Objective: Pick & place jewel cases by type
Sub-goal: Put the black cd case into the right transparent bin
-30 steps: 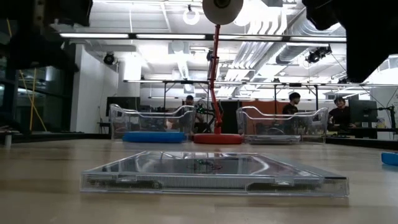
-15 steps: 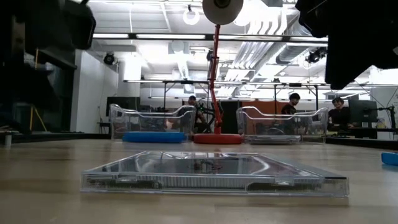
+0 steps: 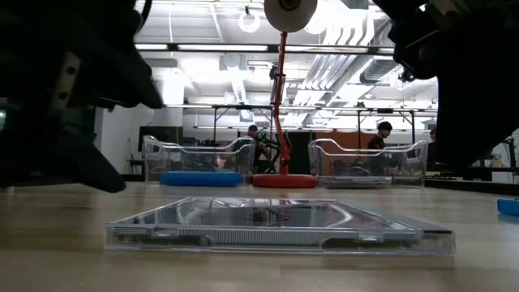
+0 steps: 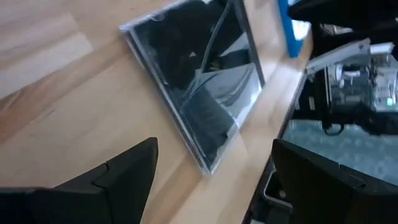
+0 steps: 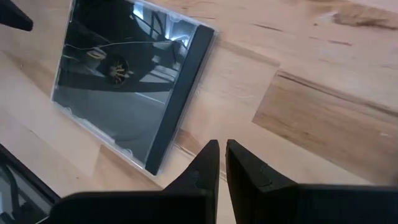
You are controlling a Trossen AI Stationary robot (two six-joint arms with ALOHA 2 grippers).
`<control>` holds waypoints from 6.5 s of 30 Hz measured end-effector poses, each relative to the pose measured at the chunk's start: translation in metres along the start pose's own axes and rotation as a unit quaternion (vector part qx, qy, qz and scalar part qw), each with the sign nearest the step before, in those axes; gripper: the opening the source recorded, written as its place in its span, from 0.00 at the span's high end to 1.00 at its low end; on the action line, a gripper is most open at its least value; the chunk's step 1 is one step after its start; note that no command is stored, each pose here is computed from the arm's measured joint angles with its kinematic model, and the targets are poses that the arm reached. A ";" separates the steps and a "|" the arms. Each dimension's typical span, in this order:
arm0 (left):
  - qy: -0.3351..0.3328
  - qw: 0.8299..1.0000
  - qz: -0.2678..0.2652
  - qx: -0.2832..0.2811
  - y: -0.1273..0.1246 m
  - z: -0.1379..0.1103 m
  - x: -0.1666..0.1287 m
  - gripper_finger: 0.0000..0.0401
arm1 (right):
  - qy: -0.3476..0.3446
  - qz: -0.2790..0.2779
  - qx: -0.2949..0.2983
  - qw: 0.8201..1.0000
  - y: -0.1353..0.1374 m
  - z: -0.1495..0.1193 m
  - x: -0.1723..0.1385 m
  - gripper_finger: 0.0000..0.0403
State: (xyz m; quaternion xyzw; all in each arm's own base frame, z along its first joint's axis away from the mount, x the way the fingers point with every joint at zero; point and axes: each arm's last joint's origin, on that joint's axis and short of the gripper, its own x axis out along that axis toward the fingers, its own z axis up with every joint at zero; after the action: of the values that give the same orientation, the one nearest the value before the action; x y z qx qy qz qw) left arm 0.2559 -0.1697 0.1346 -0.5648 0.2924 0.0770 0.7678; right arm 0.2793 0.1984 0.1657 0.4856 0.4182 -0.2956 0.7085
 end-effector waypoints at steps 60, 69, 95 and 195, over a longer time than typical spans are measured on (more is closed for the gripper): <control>-0.011 0.993 0.083 -0.079 0.021 0.015 0.028 0.22 | 0.006 0.109 0.064 0.992 -0.005 -0.012 0.056 0.46; -0.017 0.994 0.085 -0.069 0.023 0.014 0.030 0.22 | 0.024 0.158 0.099 0.982 -0.013 -0.003 0.064 0.46; -0.030 0.995 0.081 -0.052 0.023 0.015 0.031 0.22 | -0.031 0.204 0.086 0.975 -0.003 0.017 0.069 0.46; 0.011 0.989 0.078 0.122 0.021 0.015 0.029 0.22 | -0.018 0.252 -0.038 0.967 0.015 0.035 0.031 0.92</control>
State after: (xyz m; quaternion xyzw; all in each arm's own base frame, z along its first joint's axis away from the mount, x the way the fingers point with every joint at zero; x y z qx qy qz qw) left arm 0.2760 -0.1551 0.1046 -0.4436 0.3514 0.0941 0.8191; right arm 0.3167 0.1704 0.1515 0.5423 0.2807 -0.1003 0.7855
